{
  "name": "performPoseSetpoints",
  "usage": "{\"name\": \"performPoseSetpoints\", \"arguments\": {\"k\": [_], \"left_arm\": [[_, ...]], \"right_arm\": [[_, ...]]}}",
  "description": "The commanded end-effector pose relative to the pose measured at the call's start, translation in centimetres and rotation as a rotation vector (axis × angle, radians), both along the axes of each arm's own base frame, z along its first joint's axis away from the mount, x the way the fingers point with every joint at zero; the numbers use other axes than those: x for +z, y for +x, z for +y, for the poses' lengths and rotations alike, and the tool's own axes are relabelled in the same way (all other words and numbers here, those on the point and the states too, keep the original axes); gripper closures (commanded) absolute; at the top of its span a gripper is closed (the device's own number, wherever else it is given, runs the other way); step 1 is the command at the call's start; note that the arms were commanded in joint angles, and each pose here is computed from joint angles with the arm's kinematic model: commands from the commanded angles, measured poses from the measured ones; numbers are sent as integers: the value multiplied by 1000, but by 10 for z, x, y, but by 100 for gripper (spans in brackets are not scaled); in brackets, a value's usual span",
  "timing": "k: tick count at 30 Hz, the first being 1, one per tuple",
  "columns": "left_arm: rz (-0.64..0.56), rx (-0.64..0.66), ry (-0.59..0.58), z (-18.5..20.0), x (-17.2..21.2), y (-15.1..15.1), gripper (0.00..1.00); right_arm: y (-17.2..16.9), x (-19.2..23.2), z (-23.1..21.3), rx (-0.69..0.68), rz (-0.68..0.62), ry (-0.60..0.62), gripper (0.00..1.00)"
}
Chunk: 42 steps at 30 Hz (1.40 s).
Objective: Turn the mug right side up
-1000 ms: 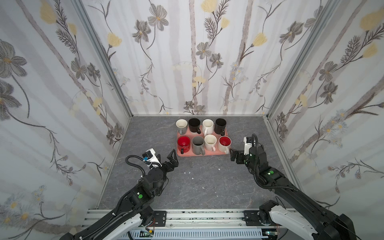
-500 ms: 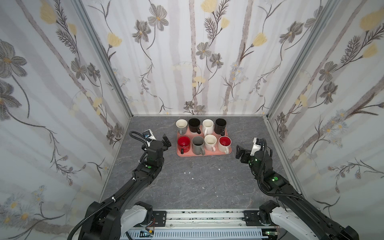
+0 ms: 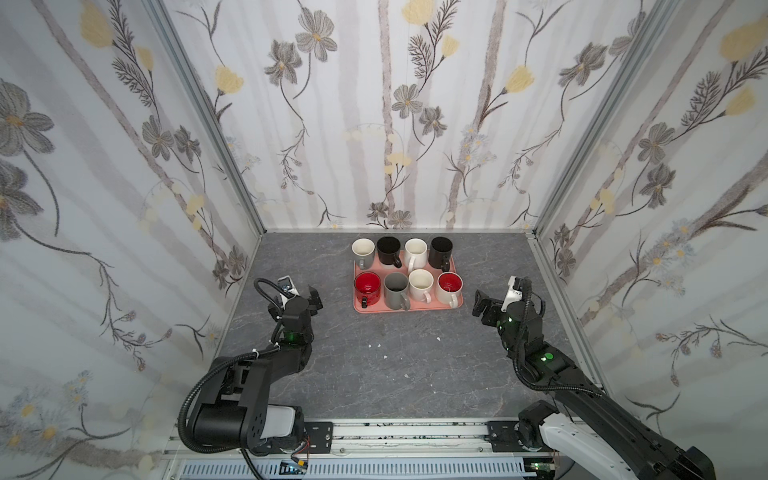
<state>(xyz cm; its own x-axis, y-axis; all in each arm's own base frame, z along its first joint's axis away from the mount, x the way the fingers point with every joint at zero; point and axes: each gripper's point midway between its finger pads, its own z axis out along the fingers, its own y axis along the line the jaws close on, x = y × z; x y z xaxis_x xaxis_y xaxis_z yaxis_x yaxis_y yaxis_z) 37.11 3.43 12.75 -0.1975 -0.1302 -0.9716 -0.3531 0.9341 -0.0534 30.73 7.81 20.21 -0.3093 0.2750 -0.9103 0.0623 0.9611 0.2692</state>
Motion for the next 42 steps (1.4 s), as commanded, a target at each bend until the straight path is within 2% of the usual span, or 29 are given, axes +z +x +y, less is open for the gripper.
{"name": "performPoseSetpoints", "arguments": {"k": [1,7,9,10,13,15,18,21,25,29,32,40,42], "left_arm": [[-111,-74,16,-8,19,10,0],[-102,-151,-14,-15,4,21,0],[-108,-192,-31,-17,1,16,0],[-148,-192,-23,-17,2,9,0],[-222,-29,-45,9,8,-9,0],[-195,-16,-51,10,5,-6,0],[-180,-16,-29,7,4,-2,0],[-182,-17,-28,6,5,-2,0],[-185,-17,-28,6,5,-2,0],[-183,-17,-28,6,5,-2,0],[-185,-18,-28,6,6,-2,0],[-184,-18,-28,6,5,-2,0],[-184,-19,-27,6,5,-2,0]], "right_arm": [[3,11,-5,-28,-57,11,0],[3,17,-6,-20,-88,-9,0],[3,19,-5,-12,-102,-16,0],[3,19,-5,-5,-109,-21,0],[4,21,-11,-32,-142,-58,0],[4,26,-28,-109,-188,-105,0],[4,29,-51,-177,-249,-240,0],[6,15,-76,-235,-265,-270,0],[12,-12,-97,-255,-268,-267,0],[16,-18,-99,-220,-353,-239,0],[25,-26,-98,-181,-338,-269,0],[36,-57,-115,-207,-294,-193,0],[40,-53,-106,-152,-323,-211,0]]}}
